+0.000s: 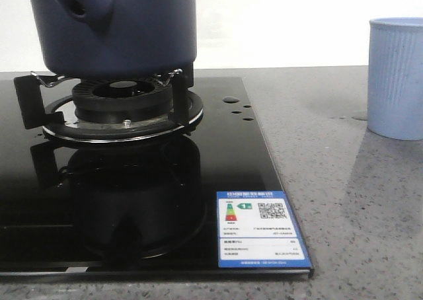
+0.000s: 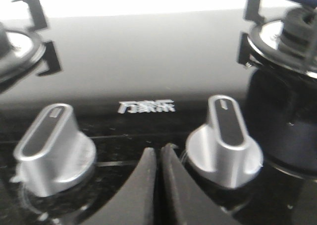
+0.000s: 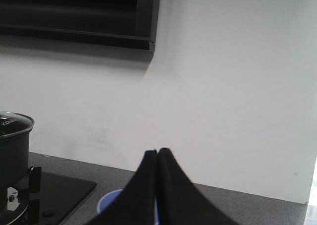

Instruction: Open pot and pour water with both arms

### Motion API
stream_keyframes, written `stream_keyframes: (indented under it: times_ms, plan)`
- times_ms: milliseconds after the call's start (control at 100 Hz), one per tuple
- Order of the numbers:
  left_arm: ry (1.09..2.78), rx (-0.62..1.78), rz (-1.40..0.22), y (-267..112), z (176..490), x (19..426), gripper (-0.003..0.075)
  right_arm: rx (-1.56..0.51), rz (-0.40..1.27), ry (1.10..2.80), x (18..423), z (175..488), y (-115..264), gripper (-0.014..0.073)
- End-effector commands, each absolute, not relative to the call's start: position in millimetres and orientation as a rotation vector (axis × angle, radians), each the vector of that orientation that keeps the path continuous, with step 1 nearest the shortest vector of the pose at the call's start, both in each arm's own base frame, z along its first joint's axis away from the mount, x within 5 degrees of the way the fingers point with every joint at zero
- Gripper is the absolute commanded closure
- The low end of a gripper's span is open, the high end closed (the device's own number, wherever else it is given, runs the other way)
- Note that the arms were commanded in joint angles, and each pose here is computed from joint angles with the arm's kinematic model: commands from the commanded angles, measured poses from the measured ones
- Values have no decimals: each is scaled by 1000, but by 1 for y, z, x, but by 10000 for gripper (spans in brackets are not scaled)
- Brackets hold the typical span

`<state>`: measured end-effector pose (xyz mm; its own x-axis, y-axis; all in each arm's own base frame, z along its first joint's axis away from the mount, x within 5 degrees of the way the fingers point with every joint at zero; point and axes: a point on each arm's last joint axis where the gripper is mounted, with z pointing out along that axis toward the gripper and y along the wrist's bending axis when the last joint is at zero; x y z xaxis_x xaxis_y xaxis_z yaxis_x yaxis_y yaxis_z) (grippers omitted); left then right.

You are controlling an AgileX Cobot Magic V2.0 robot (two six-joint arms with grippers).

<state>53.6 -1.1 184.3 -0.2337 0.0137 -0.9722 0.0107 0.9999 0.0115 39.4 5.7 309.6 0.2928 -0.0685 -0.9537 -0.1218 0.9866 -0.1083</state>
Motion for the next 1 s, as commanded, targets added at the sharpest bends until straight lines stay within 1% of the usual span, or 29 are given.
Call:
stream_keyframes:
  times_ms: [0,820,890,990]
  plan:
    - [1773,-11,10,0,178,54,740,-171,40,1191,36,323,6,655]
    - [1773,-19,16,1,178,54,740,-172,40,1196,36,322,6,655]
    - [1773,-19,16,1,178,54,740,-165,34,1263,38,317,5,655]
    - [1773,-19,16,1,178,54,740,-164,17,1410,44,297,4,655]
